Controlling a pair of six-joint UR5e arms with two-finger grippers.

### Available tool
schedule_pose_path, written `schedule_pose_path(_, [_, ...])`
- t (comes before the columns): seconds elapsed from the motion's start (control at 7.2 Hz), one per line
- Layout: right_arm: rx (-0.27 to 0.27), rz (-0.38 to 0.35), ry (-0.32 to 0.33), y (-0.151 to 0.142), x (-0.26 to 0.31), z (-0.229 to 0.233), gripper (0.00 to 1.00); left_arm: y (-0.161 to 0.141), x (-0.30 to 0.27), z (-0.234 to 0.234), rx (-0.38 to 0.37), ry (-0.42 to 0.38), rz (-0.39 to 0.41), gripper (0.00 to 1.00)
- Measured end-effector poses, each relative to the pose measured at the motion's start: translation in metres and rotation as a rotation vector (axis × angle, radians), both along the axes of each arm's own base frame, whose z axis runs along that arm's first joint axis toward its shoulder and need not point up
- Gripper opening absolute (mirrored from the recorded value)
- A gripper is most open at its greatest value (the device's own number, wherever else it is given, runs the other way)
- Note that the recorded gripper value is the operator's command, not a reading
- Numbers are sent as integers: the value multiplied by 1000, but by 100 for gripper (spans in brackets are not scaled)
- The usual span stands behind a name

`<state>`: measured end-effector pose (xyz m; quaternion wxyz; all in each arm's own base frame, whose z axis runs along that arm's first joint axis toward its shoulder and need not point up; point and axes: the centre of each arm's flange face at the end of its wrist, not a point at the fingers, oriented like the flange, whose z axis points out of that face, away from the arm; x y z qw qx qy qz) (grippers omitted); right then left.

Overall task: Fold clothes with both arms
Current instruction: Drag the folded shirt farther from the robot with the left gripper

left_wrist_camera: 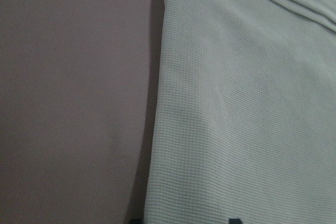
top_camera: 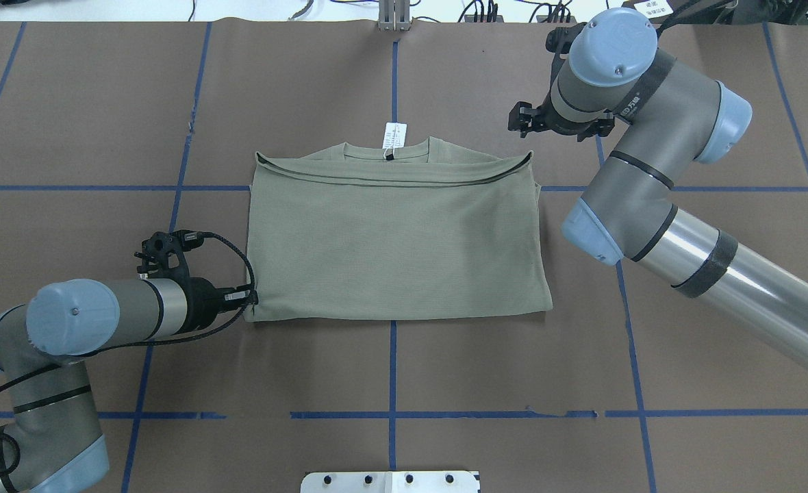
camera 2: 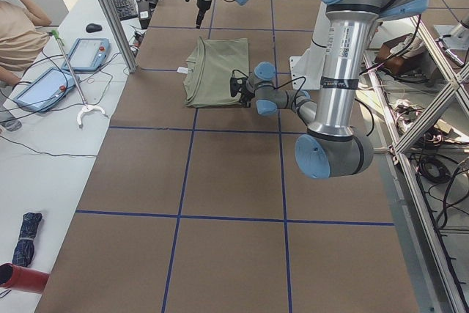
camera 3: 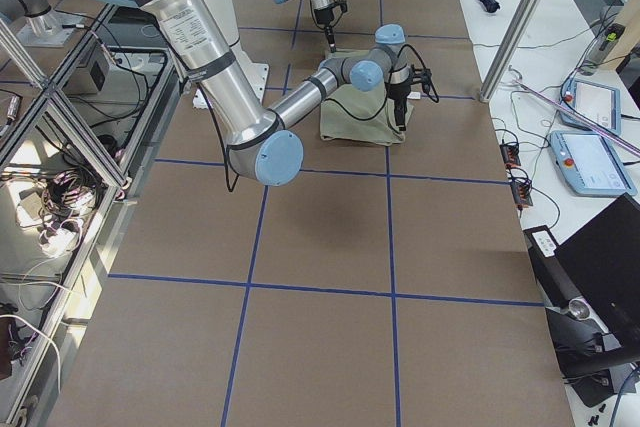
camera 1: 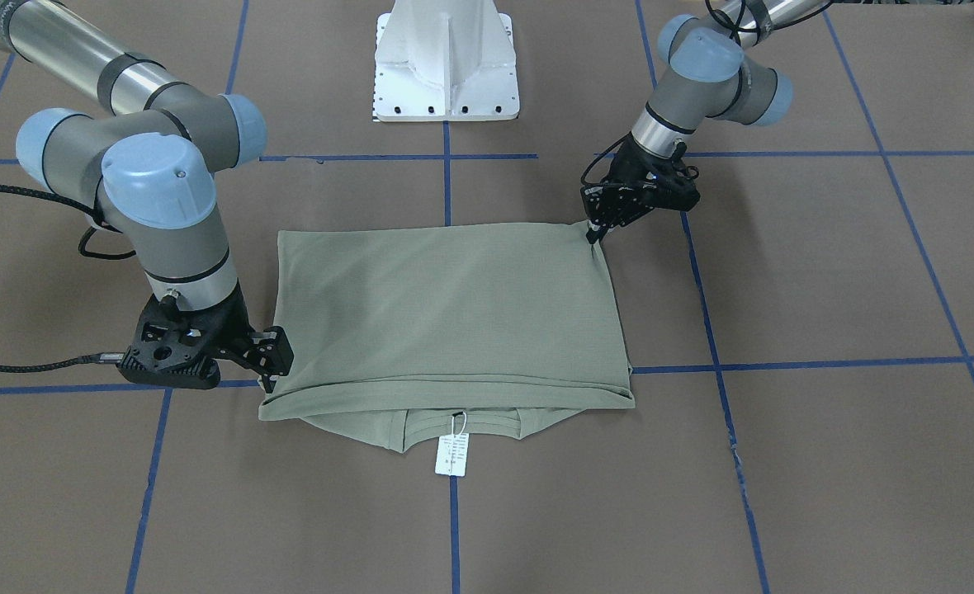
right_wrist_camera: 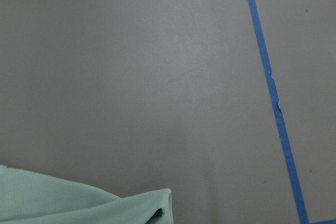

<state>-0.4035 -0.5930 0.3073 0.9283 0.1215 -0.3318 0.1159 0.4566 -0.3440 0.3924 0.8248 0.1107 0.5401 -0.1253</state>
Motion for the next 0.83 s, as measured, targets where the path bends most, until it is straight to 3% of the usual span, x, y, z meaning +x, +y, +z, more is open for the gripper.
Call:
schedule_pose_path(0.14, [-1, 1, 0, 0, 0, 0, 100, -2, -14, 6, 34, -24, 5, 0])
schedule_pose_path(0.42, [-1, 2, 1, 0, 0, 1, 100, -48, -57, 27, 157, -130, -30, 0])
schedule_pose_path(0.69, [-1, 2, -1, 1, -1, -1, 100, -151, -102, 47, 286, -282, -108, 0])
schedule_pose_path(0.83, [0, 0, -2, 2, -2, -2, 100, -216, -98, 46, 308, -338, -140, 0])
